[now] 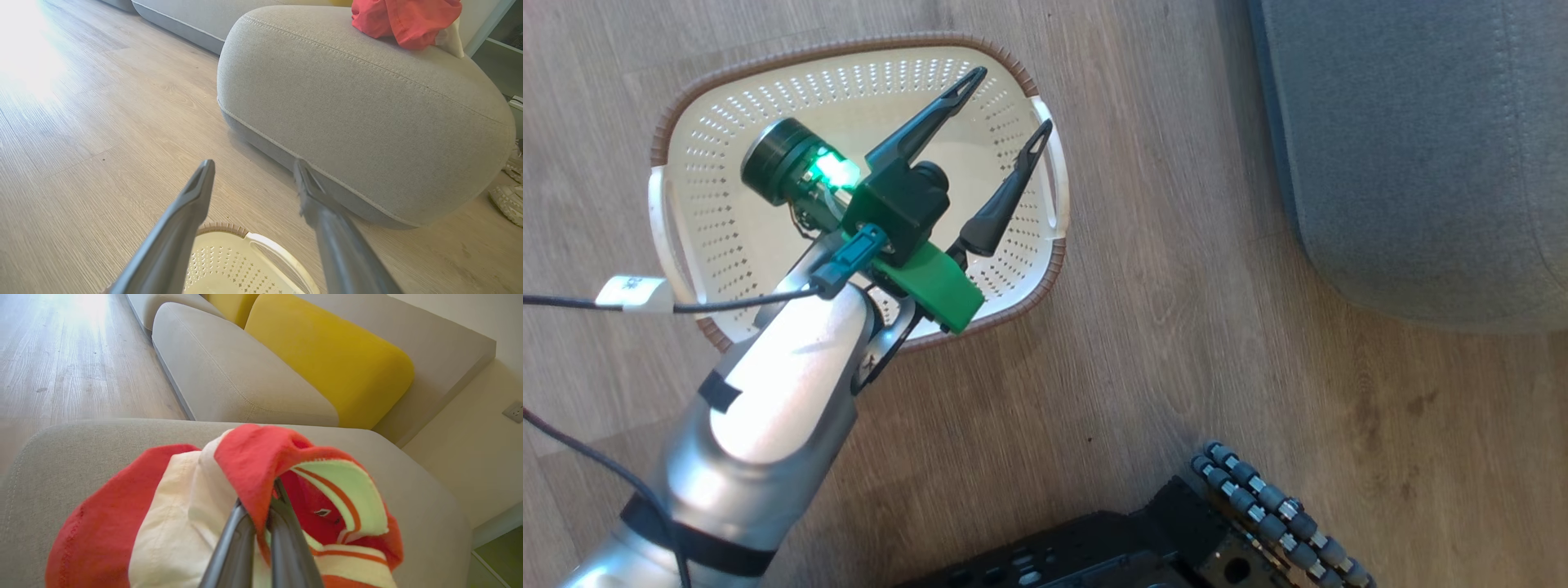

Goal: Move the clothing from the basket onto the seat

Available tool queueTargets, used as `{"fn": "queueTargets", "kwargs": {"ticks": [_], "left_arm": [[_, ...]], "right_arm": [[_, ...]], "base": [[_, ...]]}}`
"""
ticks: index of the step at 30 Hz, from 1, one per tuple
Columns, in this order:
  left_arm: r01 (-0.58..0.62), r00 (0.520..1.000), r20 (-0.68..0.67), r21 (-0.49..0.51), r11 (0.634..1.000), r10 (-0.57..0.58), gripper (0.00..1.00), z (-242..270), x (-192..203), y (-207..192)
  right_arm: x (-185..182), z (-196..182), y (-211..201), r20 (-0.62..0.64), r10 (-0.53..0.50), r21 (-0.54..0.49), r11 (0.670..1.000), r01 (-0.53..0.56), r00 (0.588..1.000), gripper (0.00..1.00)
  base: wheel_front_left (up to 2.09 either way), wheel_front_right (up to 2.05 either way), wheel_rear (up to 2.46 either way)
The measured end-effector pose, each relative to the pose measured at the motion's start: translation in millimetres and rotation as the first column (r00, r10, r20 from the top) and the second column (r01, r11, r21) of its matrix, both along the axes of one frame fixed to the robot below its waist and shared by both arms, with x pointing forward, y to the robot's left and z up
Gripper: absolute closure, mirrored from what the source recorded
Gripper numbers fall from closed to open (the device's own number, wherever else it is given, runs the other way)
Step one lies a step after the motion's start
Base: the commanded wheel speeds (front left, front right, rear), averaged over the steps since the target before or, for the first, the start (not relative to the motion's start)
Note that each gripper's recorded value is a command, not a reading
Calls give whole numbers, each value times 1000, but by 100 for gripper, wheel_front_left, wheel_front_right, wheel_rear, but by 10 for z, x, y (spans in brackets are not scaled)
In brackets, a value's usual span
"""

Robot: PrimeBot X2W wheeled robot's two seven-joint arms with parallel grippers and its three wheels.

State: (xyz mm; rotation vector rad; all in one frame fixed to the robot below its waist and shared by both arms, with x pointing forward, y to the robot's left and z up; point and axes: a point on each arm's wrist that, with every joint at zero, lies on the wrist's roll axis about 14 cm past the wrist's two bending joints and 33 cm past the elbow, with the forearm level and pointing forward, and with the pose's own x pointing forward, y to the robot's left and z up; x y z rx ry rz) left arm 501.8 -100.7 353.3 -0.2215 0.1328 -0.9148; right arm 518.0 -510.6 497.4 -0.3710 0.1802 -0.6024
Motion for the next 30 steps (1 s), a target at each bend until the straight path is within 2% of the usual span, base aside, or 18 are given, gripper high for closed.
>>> {"fn": "queueTargets", "kwargs": {"ticks": [3,4,5,6,7,16,24,30], "left_arm": [[-2,1000,0,7,1000,2,0,0,1,10],[-3,1000,3,9,1000,3,0,11,5,13],[-3,1000,5,11,1000,3,0,24,5,14],[-3,1000,7,12,1000,3,0,39,5,13],[-4,1000,11,14,1000,4,0,57,9,14],[-43,998,51,19,999,42,0,323,59,75],[-138,987,88,4,990,137,0,645,128,302],[-260,962,92,22,965,257,0,794,123,681]], "right_arm": [[-54,-164,67,-5,7,35,999,-7,1000,100],[-85,-201,81,-12,10,40,999,-10,1000,86],[-123,-229,91,-19,14,40,999,-13,1000,54],[-170,-248,92,-17,11,49,999,-10,1000,9],[-211,-276,105,-27,15,52,999,-13,1000,0],[-373,-222,444,12,115,53,992,-115,993,0],[-321,-137,902,61,248,61,966,-251,967,0],[-64,74,1394,152,381,62,917,-394,912,0]], "base": [[0,0,0],[0,0,0],[0,0,0],[0,0,0],[0,0,0],[0,0,0],[0,0,0],[0,0,0]]}}
